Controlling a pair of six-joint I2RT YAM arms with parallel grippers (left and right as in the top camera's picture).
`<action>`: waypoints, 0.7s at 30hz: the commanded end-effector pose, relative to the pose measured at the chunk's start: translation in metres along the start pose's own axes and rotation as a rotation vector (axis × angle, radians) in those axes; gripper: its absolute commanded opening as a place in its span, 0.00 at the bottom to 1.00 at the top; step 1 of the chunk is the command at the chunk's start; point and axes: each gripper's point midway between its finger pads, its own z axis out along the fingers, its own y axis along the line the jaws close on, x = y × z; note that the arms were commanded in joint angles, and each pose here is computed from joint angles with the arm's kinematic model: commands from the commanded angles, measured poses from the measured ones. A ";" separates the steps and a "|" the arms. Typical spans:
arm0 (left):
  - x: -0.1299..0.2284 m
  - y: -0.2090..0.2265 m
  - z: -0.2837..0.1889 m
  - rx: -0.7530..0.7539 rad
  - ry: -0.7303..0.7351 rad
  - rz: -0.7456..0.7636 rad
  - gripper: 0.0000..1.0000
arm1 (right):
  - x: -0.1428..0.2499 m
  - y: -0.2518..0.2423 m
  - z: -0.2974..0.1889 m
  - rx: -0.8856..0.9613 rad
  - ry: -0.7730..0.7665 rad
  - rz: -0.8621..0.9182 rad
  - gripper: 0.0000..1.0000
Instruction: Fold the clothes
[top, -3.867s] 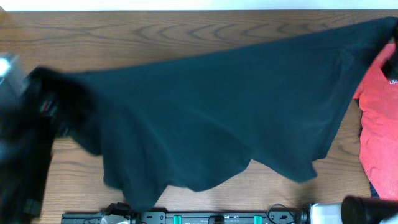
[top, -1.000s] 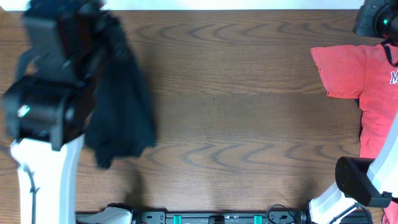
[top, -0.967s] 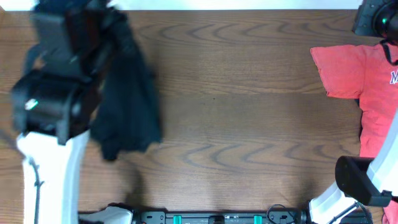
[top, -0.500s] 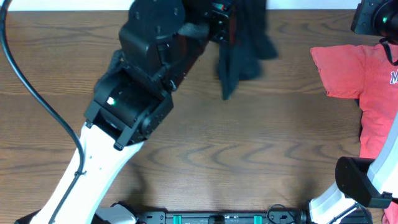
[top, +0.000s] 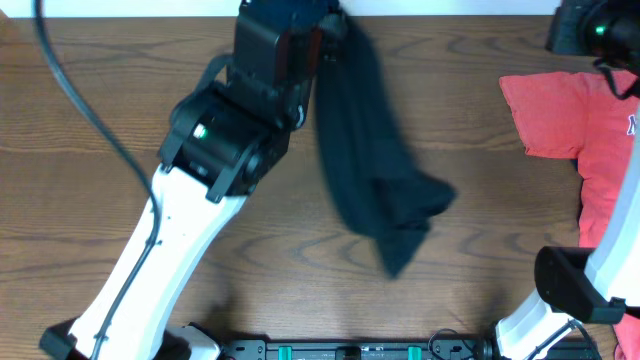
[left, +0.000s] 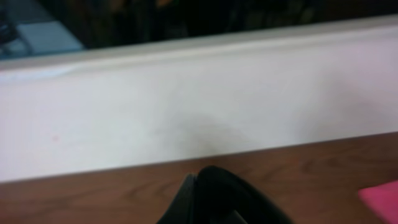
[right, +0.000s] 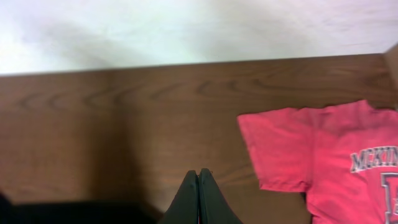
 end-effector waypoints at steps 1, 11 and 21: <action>-0.002 0.023 0.009 -0.096 -0.005 -0.001 0.06 | 0.007 0.024 0.016 -0.053 0.047 -0.066 0.01; 0.000 0.028 0.011 -0.107 0.007 0.006 0.06 | 0.049 0.069 0.032 -0.156 0.224 -0.132 0.01; 0.004 0.048 0.012 -0.179 0.023 0.010 0.06 | 0.104 0.109 0.073 -0.212 0.455 -0.207 0.25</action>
